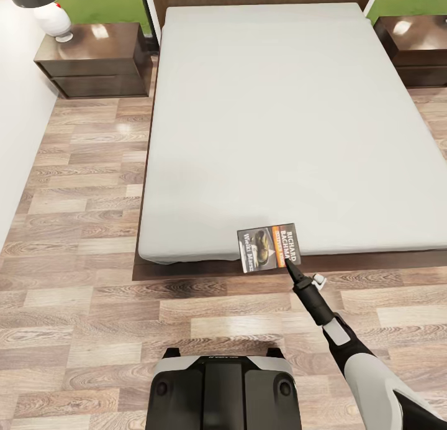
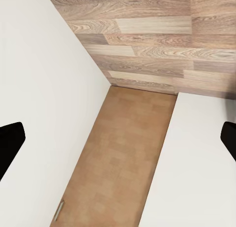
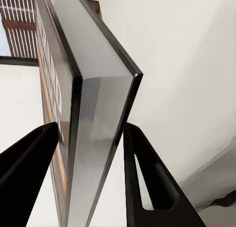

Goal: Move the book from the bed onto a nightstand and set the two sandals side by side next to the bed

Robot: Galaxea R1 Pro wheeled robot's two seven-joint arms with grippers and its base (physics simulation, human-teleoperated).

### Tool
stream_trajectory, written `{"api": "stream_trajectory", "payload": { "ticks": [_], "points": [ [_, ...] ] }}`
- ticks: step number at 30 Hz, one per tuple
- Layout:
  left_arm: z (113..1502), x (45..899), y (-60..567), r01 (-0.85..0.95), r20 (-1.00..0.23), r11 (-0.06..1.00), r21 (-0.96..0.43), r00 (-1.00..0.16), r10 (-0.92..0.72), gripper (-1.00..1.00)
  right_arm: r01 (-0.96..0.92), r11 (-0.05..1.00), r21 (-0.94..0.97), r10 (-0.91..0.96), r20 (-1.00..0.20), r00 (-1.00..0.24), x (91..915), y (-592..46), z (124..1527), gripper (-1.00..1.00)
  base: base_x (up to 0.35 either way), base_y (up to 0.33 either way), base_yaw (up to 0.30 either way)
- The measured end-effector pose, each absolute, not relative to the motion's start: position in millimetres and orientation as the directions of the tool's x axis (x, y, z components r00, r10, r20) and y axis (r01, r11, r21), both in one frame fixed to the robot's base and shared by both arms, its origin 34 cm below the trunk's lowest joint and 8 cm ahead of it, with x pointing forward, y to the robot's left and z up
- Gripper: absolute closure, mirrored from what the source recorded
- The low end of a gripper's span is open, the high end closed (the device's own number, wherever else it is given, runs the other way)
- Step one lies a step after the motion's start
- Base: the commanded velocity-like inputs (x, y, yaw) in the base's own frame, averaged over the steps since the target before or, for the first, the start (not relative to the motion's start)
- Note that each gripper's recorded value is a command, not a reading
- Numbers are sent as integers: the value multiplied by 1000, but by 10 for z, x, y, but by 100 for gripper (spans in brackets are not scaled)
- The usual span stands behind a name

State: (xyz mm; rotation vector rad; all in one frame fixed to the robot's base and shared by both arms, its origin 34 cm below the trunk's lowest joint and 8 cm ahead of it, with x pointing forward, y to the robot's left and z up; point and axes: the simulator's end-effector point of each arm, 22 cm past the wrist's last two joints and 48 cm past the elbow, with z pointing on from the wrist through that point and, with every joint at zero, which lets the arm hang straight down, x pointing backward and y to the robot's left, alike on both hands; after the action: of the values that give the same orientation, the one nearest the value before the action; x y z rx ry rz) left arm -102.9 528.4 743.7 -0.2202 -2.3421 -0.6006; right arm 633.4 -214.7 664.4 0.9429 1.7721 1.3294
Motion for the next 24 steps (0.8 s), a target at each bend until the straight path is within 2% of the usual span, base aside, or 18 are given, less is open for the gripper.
{"api": "stream_trajectory", "payload": {
  "ticks": [18, 24],
  "points": [
    [7442, -1026, 5300, 309, 667, 877, 368, -745, -18, -100, 113, 224, 968, 794, -114, -597, 6224, -1866, 6618, 100, 0, 0, 0],
    [7445, -1021, 5314, 307, 666, 876, 371, -746, -20, -100, 145, 184, 972, 786, -57, -616, 6190, -1808, 6611, 100, 0, 0, 0]
  ]
}}
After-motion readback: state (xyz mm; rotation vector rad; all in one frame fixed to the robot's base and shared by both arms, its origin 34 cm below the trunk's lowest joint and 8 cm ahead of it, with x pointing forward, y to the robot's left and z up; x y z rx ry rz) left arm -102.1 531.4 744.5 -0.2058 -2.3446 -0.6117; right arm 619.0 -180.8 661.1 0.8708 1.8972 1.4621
